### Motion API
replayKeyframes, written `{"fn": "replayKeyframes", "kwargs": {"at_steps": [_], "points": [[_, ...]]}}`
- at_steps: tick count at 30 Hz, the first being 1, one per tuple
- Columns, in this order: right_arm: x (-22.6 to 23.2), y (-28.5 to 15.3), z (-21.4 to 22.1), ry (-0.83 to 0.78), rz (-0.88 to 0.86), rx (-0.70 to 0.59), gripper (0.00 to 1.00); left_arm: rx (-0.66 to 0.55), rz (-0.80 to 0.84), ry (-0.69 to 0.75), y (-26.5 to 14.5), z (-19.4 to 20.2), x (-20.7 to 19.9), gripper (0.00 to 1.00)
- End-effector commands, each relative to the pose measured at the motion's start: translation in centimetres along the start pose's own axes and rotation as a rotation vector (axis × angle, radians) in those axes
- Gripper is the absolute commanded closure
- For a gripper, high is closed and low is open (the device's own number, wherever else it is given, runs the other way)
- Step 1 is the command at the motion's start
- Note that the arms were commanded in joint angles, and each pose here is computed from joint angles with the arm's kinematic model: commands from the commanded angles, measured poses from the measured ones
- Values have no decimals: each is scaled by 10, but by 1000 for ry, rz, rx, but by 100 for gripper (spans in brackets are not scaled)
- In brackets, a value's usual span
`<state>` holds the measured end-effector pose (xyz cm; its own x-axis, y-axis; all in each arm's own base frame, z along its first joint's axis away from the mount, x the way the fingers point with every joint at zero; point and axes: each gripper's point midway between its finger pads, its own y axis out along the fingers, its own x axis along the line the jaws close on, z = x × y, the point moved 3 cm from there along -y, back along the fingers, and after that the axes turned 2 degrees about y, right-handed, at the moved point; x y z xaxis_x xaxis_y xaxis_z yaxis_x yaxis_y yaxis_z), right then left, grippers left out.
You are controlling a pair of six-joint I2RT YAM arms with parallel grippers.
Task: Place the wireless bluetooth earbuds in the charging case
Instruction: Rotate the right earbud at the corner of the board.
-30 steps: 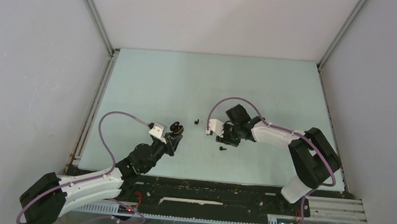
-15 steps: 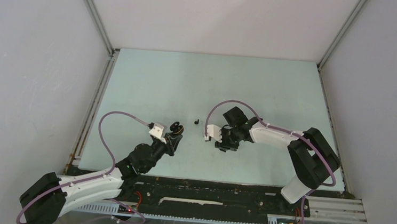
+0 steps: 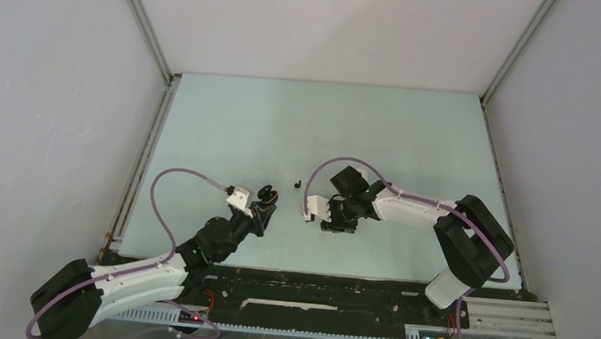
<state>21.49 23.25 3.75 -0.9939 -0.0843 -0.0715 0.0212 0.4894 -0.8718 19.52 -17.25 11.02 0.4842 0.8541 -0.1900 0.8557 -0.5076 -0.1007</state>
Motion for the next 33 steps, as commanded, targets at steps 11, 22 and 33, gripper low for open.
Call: {"fn": "replayKeyframes", "kwargs": {"at_steps": [11,22,33], "points": [[-3,3,9,26,-21,55,62,-40,15,3,2,-10,-3,96],[-2,-1,8,96,-67,56,80,-30,24,6,3,-9,-5,97],[29,-43,24,99,-231,427,90,-24,32,15,4,-8,-6,97]]}}
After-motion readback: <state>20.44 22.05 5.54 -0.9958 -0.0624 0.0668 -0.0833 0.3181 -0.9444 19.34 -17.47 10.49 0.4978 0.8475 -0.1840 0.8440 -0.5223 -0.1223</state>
